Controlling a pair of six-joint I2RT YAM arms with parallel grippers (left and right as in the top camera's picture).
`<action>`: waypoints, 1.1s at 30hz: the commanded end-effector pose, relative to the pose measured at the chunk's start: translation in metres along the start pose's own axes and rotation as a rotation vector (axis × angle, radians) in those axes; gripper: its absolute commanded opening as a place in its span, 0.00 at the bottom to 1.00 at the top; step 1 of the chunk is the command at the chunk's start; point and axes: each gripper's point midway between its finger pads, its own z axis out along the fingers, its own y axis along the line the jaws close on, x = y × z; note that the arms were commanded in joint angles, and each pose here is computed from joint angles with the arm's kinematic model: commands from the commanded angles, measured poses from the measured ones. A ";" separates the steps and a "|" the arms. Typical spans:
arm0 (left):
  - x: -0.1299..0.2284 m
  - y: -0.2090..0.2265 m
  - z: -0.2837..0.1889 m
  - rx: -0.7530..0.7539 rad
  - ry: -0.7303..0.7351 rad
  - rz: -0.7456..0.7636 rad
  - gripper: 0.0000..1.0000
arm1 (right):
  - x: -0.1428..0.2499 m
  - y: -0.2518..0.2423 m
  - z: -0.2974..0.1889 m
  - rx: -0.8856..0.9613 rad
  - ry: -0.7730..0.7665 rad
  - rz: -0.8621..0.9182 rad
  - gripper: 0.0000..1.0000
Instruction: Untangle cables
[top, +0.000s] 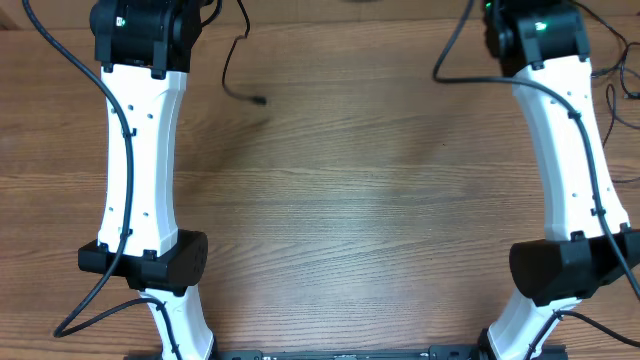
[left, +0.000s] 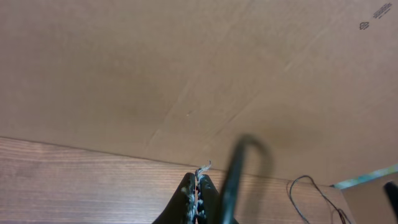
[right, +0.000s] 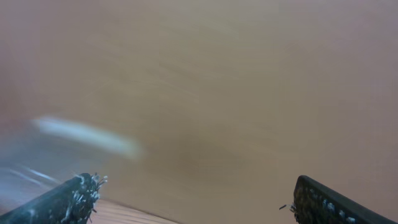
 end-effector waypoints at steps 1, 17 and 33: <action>-0.009 -0.002 -0.013 -0.008 -0.028 0.020 0.04 | 0.071 -0.061 0.019 0.213 0.202 0.184 1.00; -0.006 -0.001 -0.011 -0.012 -0.021 -0.003 0.04 | 0.103 0.135 -0.070 -1.031 0.291 0.197 0.90; 0.046 -0.004 -0.010 -0.009 0.190 -0.163 0.04 | 0.029 0.292 -0.163 -1.220 0.027 -0.232 0.84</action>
